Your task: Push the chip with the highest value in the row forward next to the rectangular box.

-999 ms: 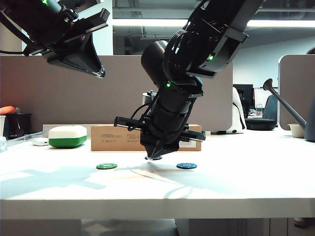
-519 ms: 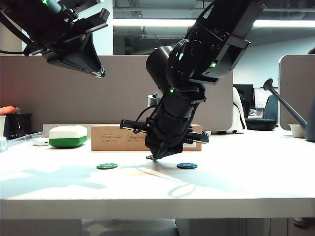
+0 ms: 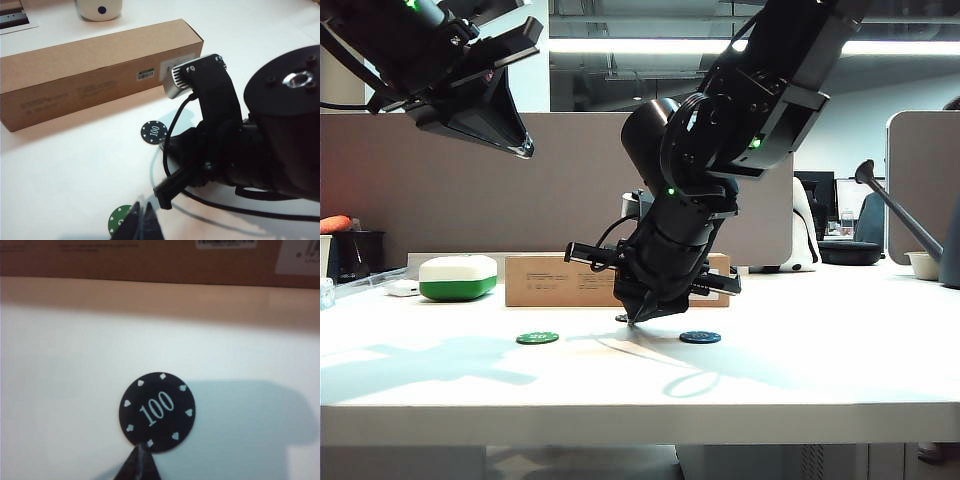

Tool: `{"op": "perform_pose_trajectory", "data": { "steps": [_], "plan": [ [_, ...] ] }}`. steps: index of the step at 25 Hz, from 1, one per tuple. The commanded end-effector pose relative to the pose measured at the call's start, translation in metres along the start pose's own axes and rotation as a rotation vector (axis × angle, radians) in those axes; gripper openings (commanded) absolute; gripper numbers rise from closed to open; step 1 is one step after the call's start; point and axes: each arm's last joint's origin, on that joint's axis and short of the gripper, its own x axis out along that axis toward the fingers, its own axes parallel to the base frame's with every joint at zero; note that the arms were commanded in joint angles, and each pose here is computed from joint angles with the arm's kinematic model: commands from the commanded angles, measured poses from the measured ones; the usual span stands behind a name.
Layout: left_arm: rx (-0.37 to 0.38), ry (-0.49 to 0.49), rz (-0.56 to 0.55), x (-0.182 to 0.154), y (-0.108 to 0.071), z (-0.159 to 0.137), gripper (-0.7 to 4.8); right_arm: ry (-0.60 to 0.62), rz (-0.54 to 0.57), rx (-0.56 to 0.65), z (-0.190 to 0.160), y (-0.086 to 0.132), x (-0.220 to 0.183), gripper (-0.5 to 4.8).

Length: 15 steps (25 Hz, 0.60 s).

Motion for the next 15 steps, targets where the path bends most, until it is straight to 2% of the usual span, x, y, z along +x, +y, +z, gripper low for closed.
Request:
{"op": "perform_pose_trajectory", "data": {
  "steps": [1, 9, 15],
  "plan": [
    [0.004, -0.013, -0.002, -0.0008, 0.0, 0.0018, -0.05, 0.017, -0.002, -0.002, -0.0022, -0.0047, 0.0042, -0.06],
    [0.004, -0.013, -0.002, -0.0008, 0.0, 0.0018, -0.05, 0.01, 0.002, 0.009, 0.0004, -0.0108, 0.0071, -0.06],
    [0.004, -0.013, -0.002, -0.0008, 0.0, 0.0018, -0.05, 0.025, 0.043, -0.009, 0.0064, -0.0054, 0.0131, -0.06]
  ]
}}
